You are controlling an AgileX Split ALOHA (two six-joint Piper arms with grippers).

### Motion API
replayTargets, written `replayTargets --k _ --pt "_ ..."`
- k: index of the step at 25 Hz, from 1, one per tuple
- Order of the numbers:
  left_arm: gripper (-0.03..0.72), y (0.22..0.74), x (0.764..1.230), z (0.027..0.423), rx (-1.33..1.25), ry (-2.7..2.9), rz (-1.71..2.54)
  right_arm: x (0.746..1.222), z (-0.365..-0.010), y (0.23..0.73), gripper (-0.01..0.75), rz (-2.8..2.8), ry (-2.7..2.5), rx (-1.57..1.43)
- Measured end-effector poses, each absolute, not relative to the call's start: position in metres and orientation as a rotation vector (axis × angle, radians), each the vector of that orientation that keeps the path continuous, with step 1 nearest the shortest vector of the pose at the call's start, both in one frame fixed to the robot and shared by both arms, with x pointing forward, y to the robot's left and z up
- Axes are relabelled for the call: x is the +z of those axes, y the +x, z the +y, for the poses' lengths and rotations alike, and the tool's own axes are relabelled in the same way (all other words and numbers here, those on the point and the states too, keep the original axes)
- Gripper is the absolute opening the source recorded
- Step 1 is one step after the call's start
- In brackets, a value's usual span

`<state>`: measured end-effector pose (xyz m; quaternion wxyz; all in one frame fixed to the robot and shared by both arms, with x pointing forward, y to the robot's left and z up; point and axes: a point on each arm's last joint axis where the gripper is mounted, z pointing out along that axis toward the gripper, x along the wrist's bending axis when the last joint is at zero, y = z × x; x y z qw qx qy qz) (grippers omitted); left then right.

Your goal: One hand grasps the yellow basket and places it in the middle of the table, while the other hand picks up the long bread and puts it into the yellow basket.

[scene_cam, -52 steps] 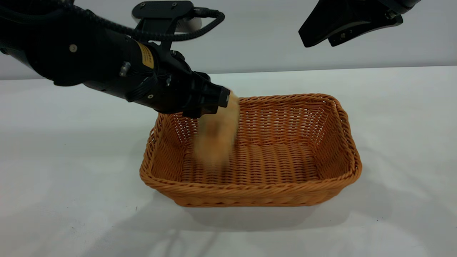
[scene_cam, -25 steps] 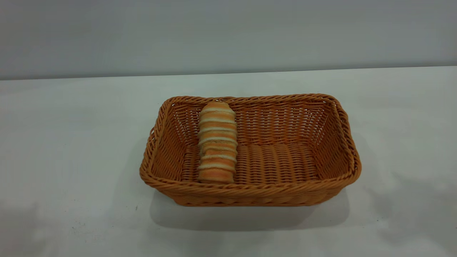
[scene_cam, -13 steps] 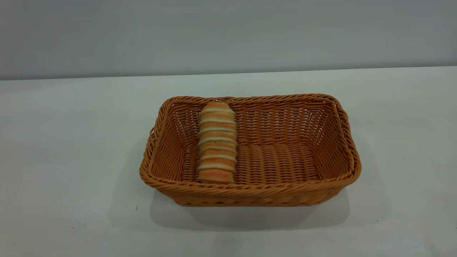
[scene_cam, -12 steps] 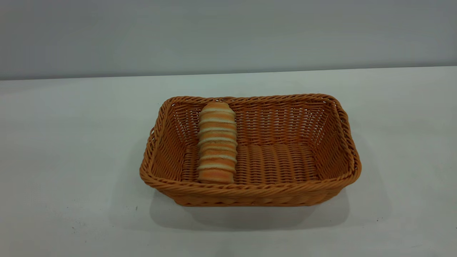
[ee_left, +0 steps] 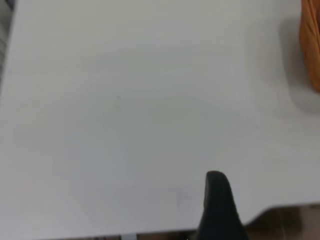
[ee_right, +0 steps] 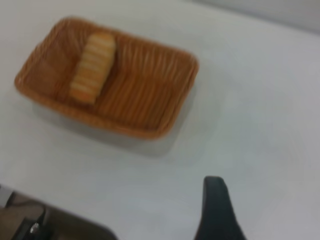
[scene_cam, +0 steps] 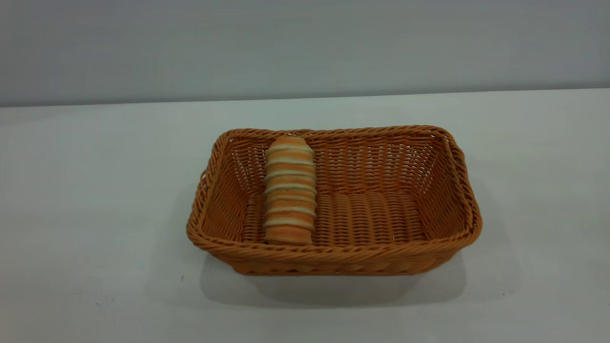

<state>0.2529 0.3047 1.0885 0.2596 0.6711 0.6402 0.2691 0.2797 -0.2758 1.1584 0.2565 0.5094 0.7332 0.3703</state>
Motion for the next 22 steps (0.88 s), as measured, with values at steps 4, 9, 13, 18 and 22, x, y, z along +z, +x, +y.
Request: replayTargets --k 4,9,13,18,22 --pt "0.557 0.245 1.057 0.304 0.694 1.844 1.731 1.129 -0.277 0.267 0.548 2.006 1.406 0.993" --pt "0.557 0.234 1.037 0.305 0.732 1.81 1.691 1.093 -0.284 0.253 0.548 1.956 1.415 0.936" --pt "0.557 0.228 1.033 0.306 0.763 1.78 1.661 1.068 -0.289 0.248 0.548 1.917 1.463 0.902" --pt "0.557 0.228 1.033 0.306 0.769 1.782 1.652 1.047 -0.293 0.248 0.548 1.922 1.469 0.835" --pt "0.557 0.228 1.033 0.306 0.77 1.783 1.65 1.042 -0.295 0.246 0.548 1.912 1.446 0.826"
